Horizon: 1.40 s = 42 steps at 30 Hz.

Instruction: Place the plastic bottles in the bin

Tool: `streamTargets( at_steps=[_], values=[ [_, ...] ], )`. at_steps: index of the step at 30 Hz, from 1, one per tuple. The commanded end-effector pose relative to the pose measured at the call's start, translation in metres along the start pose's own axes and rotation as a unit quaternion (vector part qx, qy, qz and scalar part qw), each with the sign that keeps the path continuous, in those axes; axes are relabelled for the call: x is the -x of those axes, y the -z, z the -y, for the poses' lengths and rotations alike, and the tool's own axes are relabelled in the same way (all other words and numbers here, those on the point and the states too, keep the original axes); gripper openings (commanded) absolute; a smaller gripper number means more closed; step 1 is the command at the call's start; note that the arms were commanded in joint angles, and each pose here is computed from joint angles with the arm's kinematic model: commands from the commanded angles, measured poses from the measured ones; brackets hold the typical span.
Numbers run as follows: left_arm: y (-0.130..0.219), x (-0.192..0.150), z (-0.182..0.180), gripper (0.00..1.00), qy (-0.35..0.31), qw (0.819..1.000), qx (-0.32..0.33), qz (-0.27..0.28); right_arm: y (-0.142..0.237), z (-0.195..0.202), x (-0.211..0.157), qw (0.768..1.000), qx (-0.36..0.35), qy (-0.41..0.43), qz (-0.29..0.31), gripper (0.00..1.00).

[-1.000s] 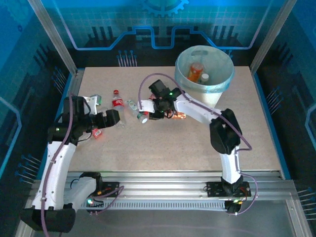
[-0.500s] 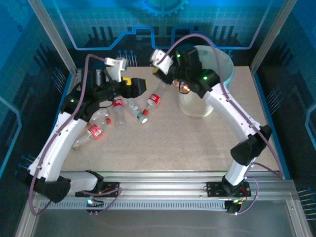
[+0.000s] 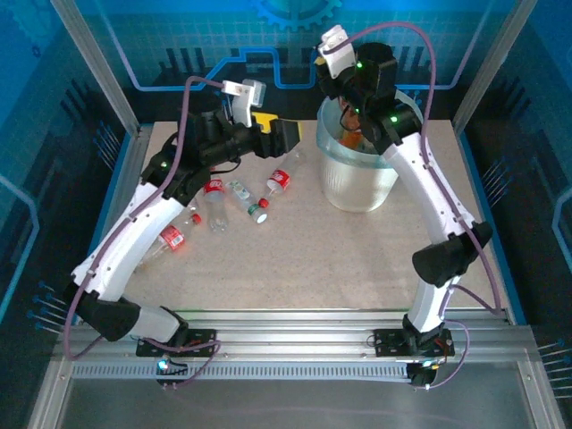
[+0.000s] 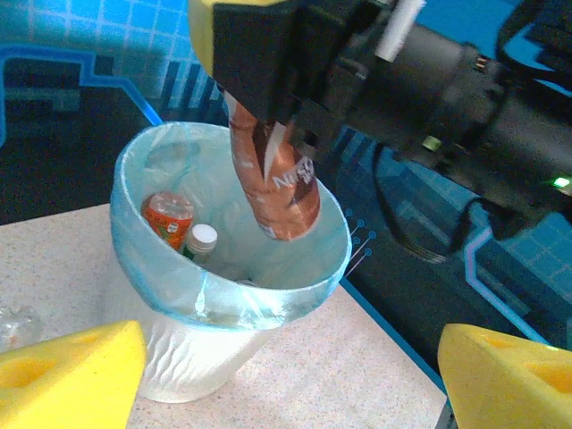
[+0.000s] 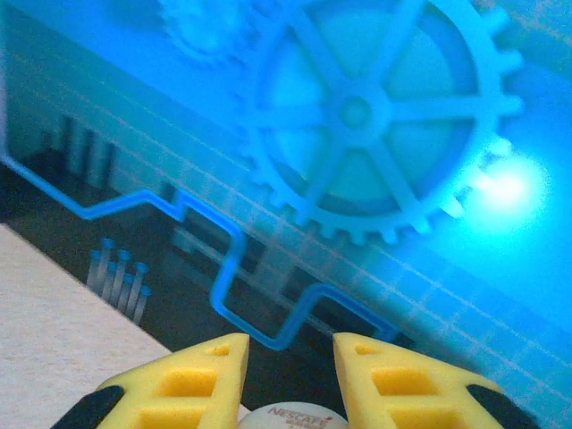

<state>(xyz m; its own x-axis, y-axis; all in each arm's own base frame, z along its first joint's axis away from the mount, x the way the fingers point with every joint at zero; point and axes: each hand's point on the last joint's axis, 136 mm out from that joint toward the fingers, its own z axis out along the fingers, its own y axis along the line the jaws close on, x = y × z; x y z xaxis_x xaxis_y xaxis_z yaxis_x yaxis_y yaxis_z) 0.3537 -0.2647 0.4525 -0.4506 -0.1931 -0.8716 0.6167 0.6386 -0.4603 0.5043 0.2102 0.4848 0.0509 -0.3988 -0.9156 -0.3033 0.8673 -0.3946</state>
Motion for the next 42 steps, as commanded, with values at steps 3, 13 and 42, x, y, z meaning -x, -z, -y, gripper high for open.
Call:
streamTargets(
  at_steps=[3, 13, 42],
  values=[
    [-0.014, 0.005, 0.011, 0.86, 0.006, 1.000, -0.015, 0.010, -0.031, 0.027, -0.040, 0.995, -0.088, -0.006, -0.048, 0.24],
    [-0.020, -0.007, 0.008, 0.87, 0.015, 1.000, -0.004, -0.004, -0.028, 0.043, -0.073, 0.988, -0.131, -0.032, -0.081, 0.49],
    [0.013, -0.044, -0.037, 0.89, 0.027, 0.992, 0.121, -0.027, -0.060, -0.011, -0.229, 0.933, 0.002, -0.151, -0.328, 0.38]
  ],
)
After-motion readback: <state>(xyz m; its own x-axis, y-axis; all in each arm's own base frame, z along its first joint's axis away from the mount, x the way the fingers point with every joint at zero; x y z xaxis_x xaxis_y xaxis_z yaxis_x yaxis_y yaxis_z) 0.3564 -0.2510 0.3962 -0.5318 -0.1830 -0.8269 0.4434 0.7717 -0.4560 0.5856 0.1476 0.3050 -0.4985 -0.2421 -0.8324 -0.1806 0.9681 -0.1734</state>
